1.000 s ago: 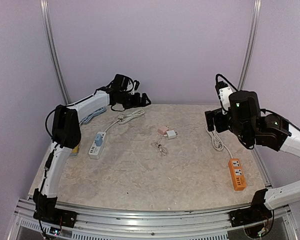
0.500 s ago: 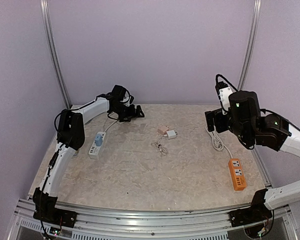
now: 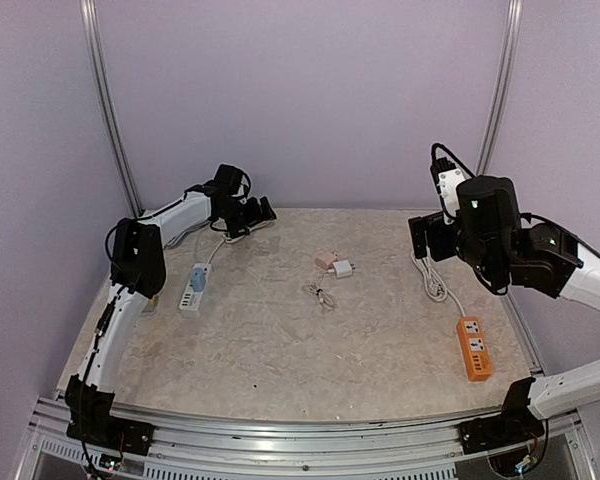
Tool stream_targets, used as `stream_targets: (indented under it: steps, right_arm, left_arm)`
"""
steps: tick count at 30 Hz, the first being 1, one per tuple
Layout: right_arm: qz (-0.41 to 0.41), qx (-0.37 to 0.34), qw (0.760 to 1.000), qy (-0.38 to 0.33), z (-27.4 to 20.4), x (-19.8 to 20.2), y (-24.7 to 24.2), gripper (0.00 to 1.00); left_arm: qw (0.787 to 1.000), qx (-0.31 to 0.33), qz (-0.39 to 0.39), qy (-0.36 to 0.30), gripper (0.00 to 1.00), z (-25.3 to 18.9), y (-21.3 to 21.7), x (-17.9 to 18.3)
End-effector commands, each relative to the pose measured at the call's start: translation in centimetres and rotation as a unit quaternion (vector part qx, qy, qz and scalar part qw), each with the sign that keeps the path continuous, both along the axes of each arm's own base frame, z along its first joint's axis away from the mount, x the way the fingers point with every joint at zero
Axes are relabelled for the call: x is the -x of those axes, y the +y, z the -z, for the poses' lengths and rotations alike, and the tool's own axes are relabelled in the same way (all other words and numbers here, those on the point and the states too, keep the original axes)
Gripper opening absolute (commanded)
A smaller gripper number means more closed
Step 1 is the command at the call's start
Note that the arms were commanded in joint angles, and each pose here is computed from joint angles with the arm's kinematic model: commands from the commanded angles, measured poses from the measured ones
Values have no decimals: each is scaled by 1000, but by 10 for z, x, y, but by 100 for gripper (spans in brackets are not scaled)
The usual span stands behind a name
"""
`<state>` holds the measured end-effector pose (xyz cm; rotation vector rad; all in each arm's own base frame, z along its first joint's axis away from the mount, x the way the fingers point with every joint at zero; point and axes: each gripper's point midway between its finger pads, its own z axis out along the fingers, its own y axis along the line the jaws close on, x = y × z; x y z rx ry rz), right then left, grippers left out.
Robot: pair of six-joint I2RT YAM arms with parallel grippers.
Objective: Insert the plug
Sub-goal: Adjust the socket at the corner of the board, then move the socket to the center of the board.
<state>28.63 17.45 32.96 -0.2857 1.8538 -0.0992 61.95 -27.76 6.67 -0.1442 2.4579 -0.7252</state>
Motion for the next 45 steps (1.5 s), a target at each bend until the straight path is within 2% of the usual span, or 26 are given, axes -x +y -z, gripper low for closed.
stream_targets:
  steps: [1, 5, 9, 14, 26, 30, 35, 39, 45]
  right_arm:
    - [3, -9, 1000, 0, -6, 4, -4, 100]
    - [4, -8, 1000, 8, 1, 6, -5, 100]
    - [16, 4, 1000, 18, 13, 6, -10, 100]
    - [48, 11, 998, 46, 41, 7, -19, 100]
    - [137, 19, 981, 137, 140, 13, -67, 100]
    - [156, 17, 975, 159, 159, 5, -86, 100]
    - [167, -2, 965, 204, 183, 6, -100, 100]
    - [183, -24, 952, 245, 199, 12, -104, 100]
    - [225, -13, 930, 292, 216, 19, -113, 100]
  left_arm:
    - [996, -4, -86, 5, 99, 15, 45, -23]
    - [994, -8, -107, -1, 99, 12, 58, -28]
    - [995, 13, -97, -20, 99, 0, 53, -30]
    - [996, 45, -56, -44, 99, -35, 31, -22]
    - [990, 85, 44, -106, 99, -123, -37, 24]
    - [987, 81, 70, -119, 99, -142, -55, 48]
    - [986, 69, 100, -113, 99, -142, -77, 90]
    - [987, 45, 114, -106, 99, -134, -87, 125]
    - [987, 24, 129, -97, 99, -119, -92, 176]
